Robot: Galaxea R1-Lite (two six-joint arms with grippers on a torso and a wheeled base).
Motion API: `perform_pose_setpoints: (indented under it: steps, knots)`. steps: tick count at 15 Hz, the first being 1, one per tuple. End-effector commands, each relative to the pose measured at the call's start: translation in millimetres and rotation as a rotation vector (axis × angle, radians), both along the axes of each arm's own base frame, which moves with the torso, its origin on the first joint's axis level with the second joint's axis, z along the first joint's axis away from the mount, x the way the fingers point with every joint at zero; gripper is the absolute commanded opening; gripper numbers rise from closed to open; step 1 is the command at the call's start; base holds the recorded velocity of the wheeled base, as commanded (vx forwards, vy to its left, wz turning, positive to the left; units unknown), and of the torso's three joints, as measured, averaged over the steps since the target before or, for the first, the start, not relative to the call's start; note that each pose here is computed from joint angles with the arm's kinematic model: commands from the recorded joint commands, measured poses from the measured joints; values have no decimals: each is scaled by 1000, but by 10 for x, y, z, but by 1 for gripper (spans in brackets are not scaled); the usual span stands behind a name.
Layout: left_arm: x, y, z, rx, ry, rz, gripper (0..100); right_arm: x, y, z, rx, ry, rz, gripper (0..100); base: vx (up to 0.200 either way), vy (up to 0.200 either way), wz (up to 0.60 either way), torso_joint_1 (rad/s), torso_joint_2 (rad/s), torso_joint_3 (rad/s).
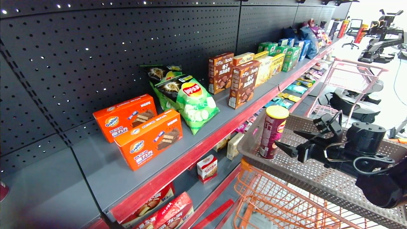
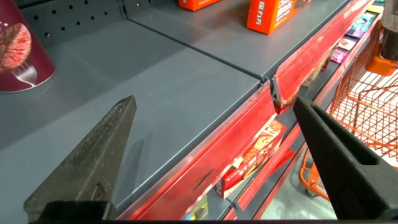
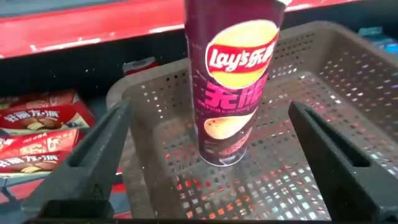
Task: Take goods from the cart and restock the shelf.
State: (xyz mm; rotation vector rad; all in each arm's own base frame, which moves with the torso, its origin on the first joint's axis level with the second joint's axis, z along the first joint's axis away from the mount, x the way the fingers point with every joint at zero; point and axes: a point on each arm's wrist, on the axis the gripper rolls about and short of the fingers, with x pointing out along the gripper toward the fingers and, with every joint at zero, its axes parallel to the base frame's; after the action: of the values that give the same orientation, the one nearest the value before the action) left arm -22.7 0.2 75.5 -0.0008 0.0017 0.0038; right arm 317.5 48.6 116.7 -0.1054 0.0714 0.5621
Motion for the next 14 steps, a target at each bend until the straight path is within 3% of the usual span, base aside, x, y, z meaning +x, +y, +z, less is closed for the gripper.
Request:
perform_pose_setpoints:
  steps: [1,14]
  knots:
    - [0,0,0,-1,0,1,100,65,-1,-60,-1,12,0,100,0,0,0,0,0,0]
    - [0,0,0,-1,0,1,100,781,221,-251,8,-90,88,100,0,0,0,0,0,0]
